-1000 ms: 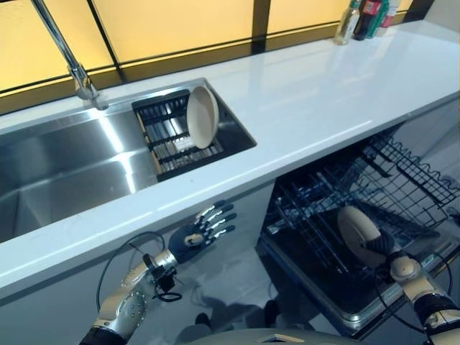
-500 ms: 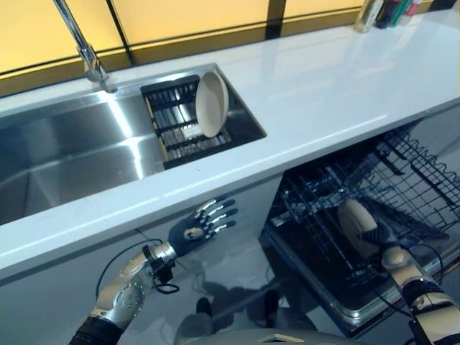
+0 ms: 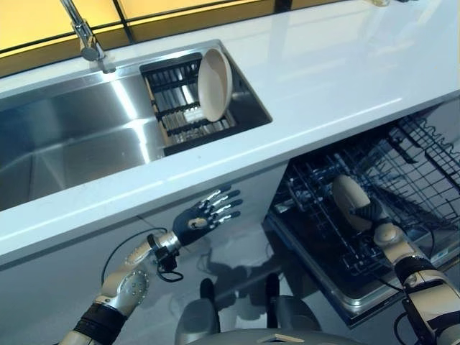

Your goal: Pick up plates and place into dishwasher.

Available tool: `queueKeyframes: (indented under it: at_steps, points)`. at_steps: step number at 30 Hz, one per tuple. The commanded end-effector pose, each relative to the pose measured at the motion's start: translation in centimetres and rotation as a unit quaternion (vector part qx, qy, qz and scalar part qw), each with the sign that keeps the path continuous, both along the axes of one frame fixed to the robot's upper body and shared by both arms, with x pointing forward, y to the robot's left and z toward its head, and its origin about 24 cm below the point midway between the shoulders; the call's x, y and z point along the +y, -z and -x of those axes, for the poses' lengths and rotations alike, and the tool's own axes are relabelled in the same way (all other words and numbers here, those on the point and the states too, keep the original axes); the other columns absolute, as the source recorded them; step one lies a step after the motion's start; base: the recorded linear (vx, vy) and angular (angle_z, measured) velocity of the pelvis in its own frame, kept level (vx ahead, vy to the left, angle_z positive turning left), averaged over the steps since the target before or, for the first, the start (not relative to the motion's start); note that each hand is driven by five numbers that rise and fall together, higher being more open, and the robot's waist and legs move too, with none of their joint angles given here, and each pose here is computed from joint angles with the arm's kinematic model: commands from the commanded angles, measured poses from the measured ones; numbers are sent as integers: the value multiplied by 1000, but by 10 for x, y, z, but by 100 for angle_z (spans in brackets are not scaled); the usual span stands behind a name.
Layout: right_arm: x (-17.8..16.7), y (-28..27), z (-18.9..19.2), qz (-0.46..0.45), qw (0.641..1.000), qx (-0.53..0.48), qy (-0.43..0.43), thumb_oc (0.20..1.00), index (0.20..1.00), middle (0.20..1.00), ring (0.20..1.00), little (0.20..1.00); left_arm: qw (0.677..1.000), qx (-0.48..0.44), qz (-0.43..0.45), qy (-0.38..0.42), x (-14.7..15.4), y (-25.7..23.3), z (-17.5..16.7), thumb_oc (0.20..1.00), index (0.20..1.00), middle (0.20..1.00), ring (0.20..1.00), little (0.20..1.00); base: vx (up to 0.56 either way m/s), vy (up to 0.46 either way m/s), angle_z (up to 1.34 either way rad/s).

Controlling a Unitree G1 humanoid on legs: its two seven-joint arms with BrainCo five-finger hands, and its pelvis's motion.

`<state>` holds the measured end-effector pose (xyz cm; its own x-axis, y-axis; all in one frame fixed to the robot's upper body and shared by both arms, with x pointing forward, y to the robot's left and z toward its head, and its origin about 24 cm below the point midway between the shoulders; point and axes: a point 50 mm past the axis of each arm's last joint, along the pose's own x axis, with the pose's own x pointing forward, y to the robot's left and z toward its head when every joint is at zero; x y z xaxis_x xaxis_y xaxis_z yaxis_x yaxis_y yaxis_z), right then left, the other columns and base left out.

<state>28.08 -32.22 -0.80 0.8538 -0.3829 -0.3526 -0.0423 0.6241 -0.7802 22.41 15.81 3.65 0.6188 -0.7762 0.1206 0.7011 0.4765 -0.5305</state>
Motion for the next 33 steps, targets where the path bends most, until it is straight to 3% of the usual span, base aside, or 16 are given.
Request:
queueKeyframes:
  at_steps: [1, 18, 33]
  points:
    - [-26, -4, 9, 62, 996, 39, 41, 1000, 1000, 1000, 1000, 1000, 998, -48, 47, 21, -15, -20, 4, 1000, 1000, 1000, 1000, 1000, 57, 31, 1]
    - [-40, -10, 13, 86, 994, 57, 37, 1000, 1000, 1000, 1000, 1000, 997, -11, 76, -4, -15, -7, 13, 1000, 1000, 1000, 1000, 1000, 43, 57, -5]
    - [-13, -6, 29, -45, 995, 36, -84, 1000, 1000, 1000, 1000, 1000, 995, -3, 70, -72, 10, 7, 13, 1000, 1000, 1000, 1000, 1000, -12, 34, -5]
